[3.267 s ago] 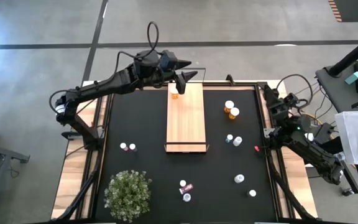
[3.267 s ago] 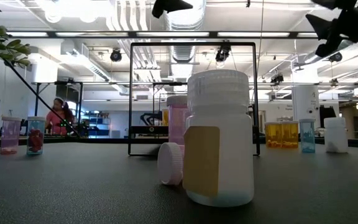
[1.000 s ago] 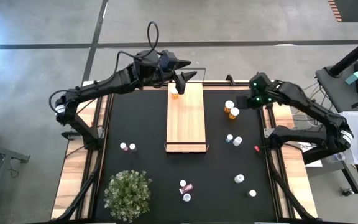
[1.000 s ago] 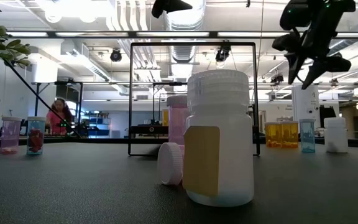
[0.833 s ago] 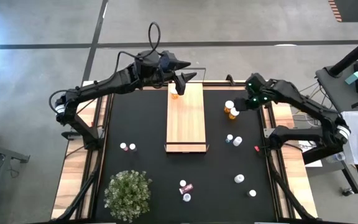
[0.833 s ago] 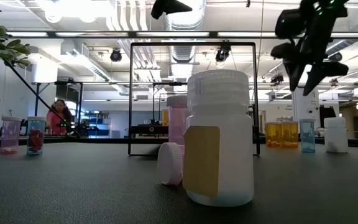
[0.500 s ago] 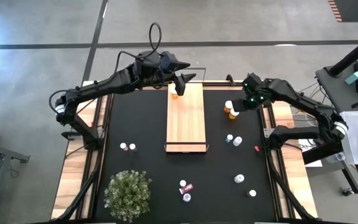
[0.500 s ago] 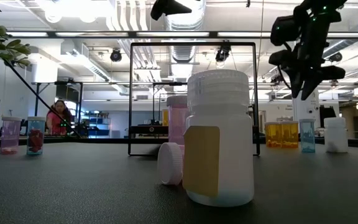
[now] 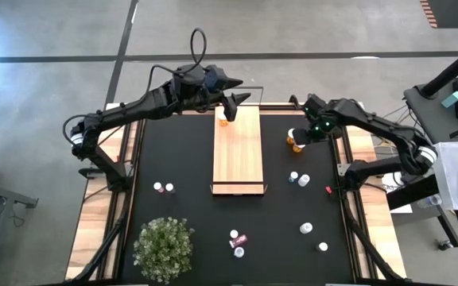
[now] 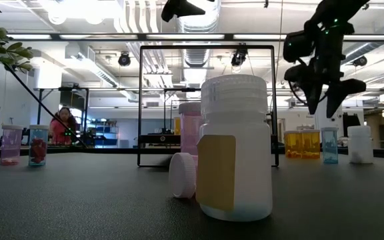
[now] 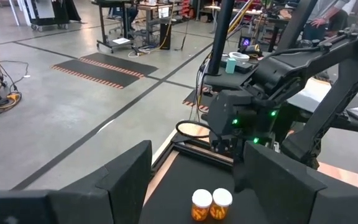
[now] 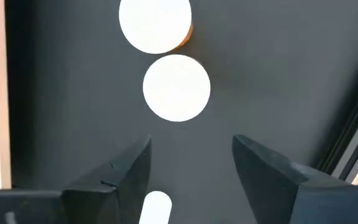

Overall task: Pick and place medicine bottles onto shelf by color
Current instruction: Put the bottom orange pill bottle aligned with the other orange pill bottle on the shelf

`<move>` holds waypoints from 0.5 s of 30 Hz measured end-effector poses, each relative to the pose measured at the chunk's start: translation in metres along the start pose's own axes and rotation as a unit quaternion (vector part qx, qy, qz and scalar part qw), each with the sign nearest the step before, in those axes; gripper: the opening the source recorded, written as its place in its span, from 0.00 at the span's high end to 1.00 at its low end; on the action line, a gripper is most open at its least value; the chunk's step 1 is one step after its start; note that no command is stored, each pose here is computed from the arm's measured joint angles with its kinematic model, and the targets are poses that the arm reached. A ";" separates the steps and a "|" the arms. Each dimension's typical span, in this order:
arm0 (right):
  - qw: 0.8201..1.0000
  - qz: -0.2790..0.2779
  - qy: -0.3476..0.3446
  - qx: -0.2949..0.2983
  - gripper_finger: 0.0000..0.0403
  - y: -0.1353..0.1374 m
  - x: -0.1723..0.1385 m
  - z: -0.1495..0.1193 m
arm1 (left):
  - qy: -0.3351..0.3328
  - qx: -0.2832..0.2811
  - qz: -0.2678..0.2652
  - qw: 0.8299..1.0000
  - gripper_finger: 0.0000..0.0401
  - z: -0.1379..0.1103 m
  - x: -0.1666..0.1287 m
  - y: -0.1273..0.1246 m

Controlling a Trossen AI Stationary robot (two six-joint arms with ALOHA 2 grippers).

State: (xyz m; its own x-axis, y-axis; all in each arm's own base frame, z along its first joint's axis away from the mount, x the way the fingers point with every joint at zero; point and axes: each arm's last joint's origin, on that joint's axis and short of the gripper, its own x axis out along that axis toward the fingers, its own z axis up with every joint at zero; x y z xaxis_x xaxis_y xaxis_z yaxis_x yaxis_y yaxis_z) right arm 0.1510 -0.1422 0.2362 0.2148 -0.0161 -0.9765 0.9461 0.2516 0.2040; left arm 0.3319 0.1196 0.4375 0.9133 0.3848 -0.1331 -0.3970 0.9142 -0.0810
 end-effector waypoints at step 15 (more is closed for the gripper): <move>0.999 0.007 -0.010 -0.048 0.43 0.006 0.008 0.007 | 0.000 0.000 0.000 1.000 0.40 0.000 0.000 0.000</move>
State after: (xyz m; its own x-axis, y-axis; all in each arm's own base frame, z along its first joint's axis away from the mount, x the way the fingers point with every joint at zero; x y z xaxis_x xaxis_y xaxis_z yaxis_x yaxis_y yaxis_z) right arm 0.1601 -0.1480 0.2302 0.2344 -0.0306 -0.9717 0.9151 0.3443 0.2099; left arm 0.3319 0.1196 0.4375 0.9134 0.3845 -0.1335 -0.3967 0.9144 -0.0810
